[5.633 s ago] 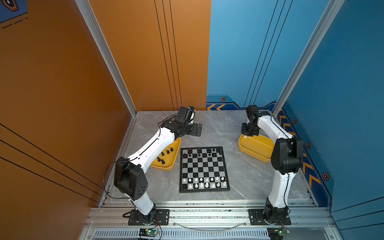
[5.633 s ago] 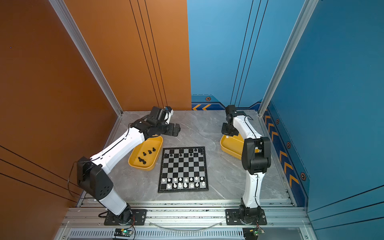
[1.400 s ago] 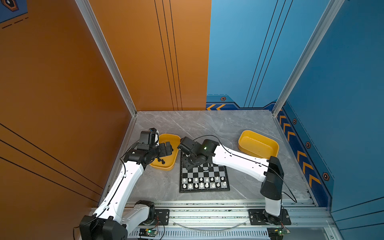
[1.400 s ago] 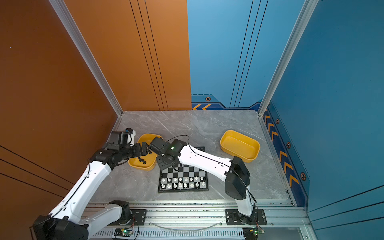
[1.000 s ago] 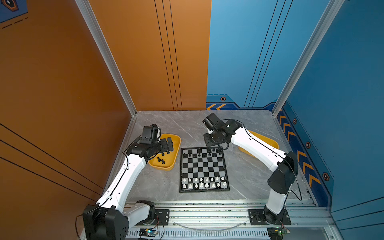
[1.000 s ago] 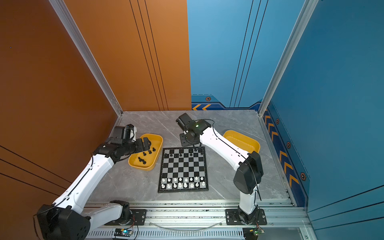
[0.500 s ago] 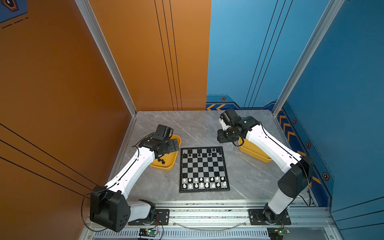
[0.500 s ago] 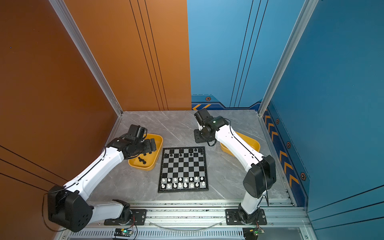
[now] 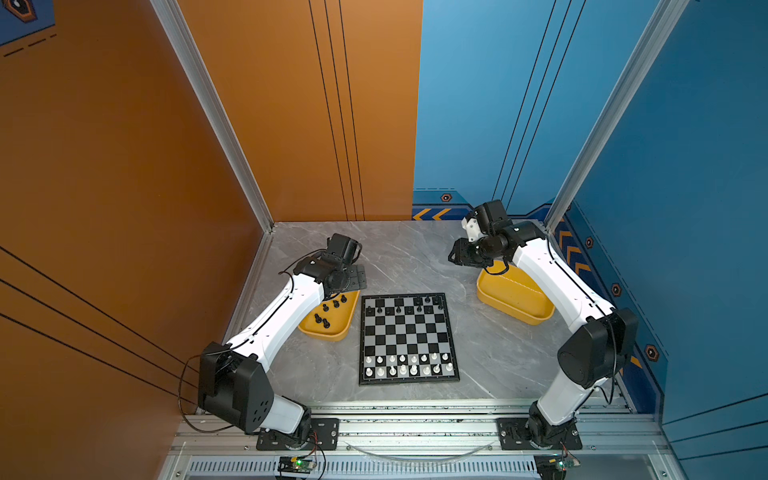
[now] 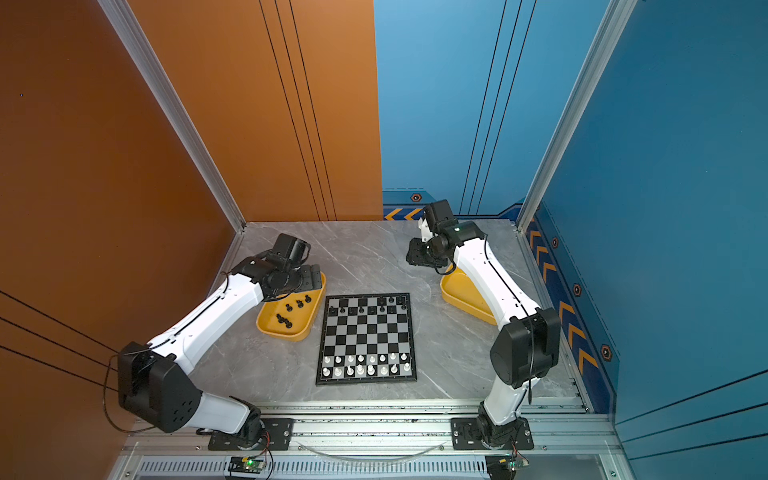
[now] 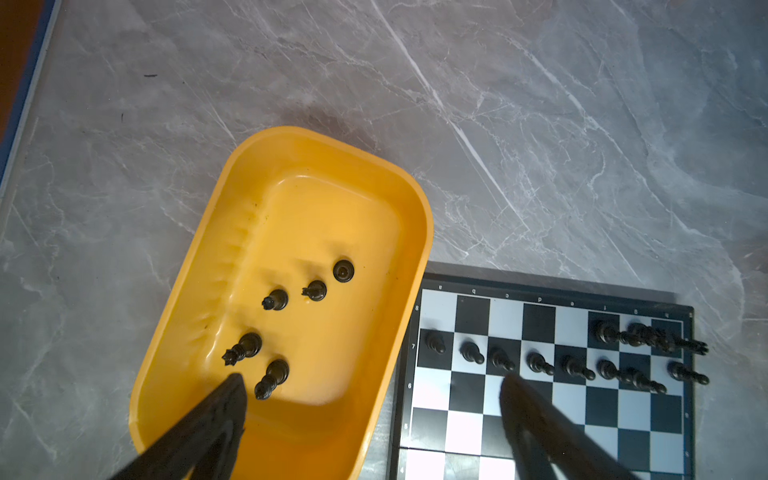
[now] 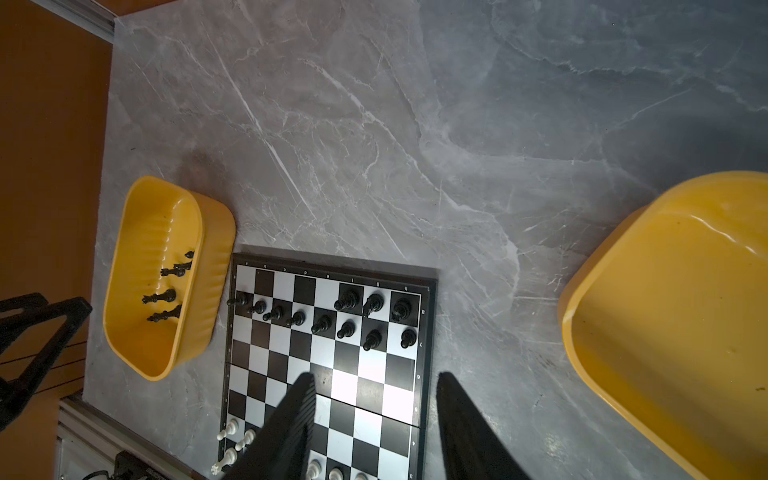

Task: Set up the chess pieces on the board
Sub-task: 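Lift the right gripper away from the board toward the emptied white tray, then lower the left gripper into the black-piece tray over a tall black piece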

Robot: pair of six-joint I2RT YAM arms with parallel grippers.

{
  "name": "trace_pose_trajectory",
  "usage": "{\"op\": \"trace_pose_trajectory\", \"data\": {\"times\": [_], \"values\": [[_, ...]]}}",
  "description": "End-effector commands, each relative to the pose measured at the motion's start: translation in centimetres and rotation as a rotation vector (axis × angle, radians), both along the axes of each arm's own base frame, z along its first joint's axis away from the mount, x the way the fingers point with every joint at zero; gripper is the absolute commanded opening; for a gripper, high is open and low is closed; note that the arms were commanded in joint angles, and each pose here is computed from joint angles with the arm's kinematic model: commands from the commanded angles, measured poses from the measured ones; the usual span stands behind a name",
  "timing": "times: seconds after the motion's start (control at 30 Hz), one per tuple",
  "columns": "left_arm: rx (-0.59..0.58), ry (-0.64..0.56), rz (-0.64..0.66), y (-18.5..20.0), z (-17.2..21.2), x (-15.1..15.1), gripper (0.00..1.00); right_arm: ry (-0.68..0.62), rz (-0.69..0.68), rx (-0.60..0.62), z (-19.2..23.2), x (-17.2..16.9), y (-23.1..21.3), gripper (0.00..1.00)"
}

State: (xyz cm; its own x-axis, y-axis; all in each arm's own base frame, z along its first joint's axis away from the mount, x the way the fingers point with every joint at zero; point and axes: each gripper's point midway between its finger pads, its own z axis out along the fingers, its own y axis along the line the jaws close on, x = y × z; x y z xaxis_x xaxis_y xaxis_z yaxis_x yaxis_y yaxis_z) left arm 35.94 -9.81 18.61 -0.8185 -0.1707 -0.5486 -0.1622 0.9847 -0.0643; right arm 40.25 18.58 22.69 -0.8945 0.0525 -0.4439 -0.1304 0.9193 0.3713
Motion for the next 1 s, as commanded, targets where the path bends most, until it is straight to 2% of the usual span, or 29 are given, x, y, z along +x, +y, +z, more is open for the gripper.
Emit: {"op": "trace_pose_trajectory", "data": {"times": [0.0,0.23,0.33,0.73,0.97], "values": [[0.079,0.026,-0.054,0.2,0.5,0.0,0.96,-0.001,0.011,0.043,0.4,0.4,1.0,0.5],[0.16,0.037,-0.136,0.2,1.1,1.1,0.97,-0.023,0.009,0.04,1.3,1.0,1.0,0.51],[0.171,0.066,-0.158,0.4,0.2,1.3,0.97,-0.038,0.011,0.027,1.8,1.0,1.0,0.54],[0.152,0.153,-0.202,1.0,-2.4,3.1,0.96,-0.038,-0.03,-0.015,1.6,0.8,0.4,0.58],[0.106,0.19,-0.183,2.3,-3.5,3.6,0.88,-0.051,-0.037,-0.012,2.4,1.4,0.9,0.59]]}}
